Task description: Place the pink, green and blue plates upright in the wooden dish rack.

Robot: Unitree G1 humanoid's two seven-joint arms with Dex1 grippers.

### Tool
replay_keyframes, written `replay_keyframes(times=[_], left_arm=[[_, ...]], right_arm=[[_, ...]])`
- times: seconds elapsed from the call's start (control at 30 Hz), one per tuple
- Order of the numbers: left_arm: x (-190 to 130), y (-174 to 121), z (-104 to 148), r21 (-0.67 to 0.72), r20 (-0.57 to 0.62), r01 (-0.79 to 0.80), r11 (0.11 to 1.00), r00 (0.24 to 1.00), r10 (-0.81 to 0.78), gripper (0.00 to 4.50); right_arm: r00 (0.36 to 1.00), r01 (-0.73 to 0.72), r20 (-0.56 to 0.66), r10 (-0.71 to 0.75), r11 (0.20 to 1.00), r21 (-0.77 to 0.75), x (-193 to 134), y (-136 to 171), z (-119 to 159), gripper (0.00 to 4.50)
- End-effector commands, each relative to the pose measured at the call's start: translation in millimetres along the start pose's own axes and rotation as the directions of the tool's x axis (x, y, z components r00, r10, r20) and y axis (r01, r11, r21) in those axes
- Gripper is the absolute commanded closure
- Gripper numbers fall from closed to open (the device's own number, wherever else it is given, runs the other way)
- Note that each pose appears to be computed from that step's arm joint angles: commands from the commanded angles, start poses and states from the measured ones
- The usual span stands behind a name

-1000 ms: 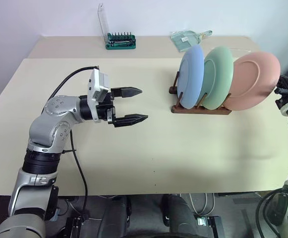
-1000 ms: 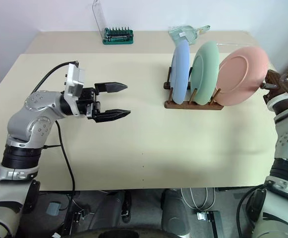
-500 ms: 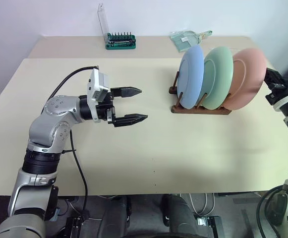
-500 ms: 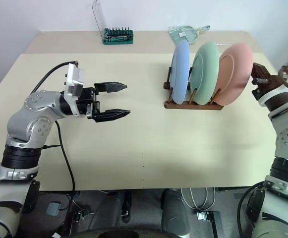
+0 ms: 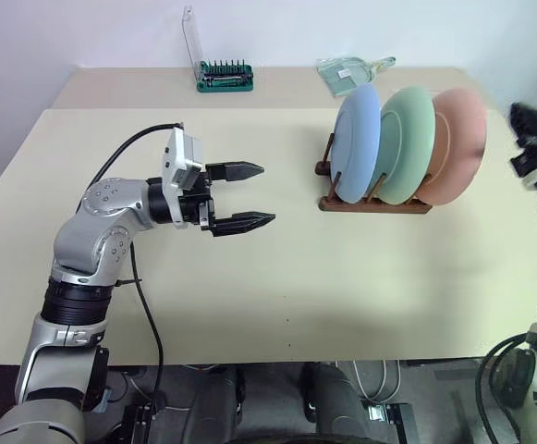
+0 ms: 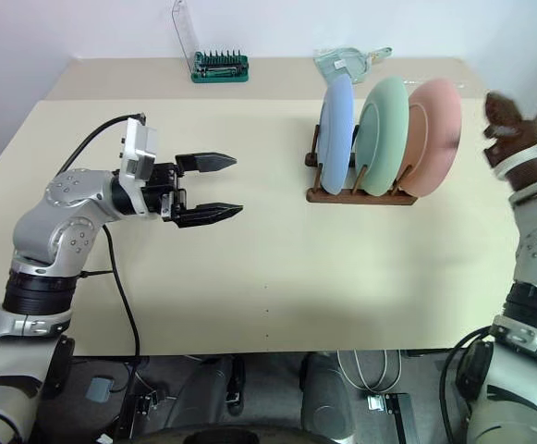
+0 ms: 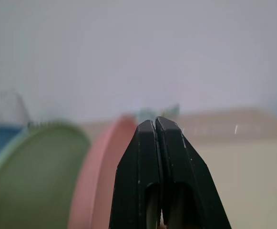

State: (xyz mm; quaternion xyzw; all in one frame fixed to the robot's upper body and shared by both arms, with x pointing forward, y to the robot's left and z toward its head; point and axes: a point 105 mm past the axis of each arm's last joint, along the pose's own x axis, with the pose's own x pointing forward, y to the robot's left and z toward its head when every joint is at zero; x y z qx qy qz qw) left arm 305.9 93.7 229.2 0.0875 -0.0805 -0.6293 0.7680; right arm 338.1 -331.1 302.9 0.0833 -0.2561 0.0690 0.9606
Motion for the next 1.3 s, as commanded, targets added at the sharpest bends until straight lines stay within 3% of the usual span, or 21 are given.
replay_keyframes(times=[0.03, 0.13, 0.27, 0.3, 0.43, 0.67, 0.8, 1.03, 1.3], left_arm=[[-8, 7, 10, 0.057, 0.013, -0.034, 0.998, 0.999, 0.033, 0.0], [-11, 12, 12, 0.068, 0.014, -0.053, 0.996, 0.999, 0.053, 0.0], [-21, 18, 10, 0.098, -0.004, -0.099, 0.99, 0.995, 0.1, 0.0], [-25, 19, 9, 0.105, -0.013, -0.109, 0.989, 0.994, 0.111, 0.0], [-36, 15, 8, 0.114, -0.032, -0.127, 0.985, 0.991, 0.132, 0.0], [-41, 3, 1, 0.105, -0.064, -0.124, 0.987, 0.989, 0.131, 0.0], [-51, 5, -5, 0.082, -0.086, -0.128, 0.988, 0.987, 0.135, 0.0], [-45, -1, -9, 0.059, -0.079, -0.112, 0.992, 0.99, 0.116, 0.0], [-43, -2, -10, 0.062, -0.068, -0.141, 0.988, 0.987, 0.145, 0.0]], right_arm=[[0.937, -0.223, 0.288, 0.198, 0.973, 0.057, -6, 26, 68, 3.71], [0.866, -0.441, 0.301, 0.399, 0.893, 0.088, -12, 65, 72, 2.24], [0.754, -0.657, 0.135, 0.643, 0.731, 0.184, -28, 119, 38, 0.22], [0.717, -0.692, 0.089, 0.691, 0.692, 0.207, -34, 130, 28, 0.05], [0.57, -0.772, -0.107, 0.815, 0.576, 0.268, -57, 144, -12, 0.05], [0.453, -0.848, -0.228, 0.862, 0.495, 0.187, -70, 138, -31, 0.05], [0.444, -0.85, -0.255, 0.859, 0.494, 0.185, -70, 146, -43, 0.05], [0.473, -0.833, -0.28, 0.835, 0.527, 0.166, -71, 143, -46, 0.05], [0.459, -0.85, -0.285, 0.842, 0.51, 0.136, -59, 155, -52, 0.05]])
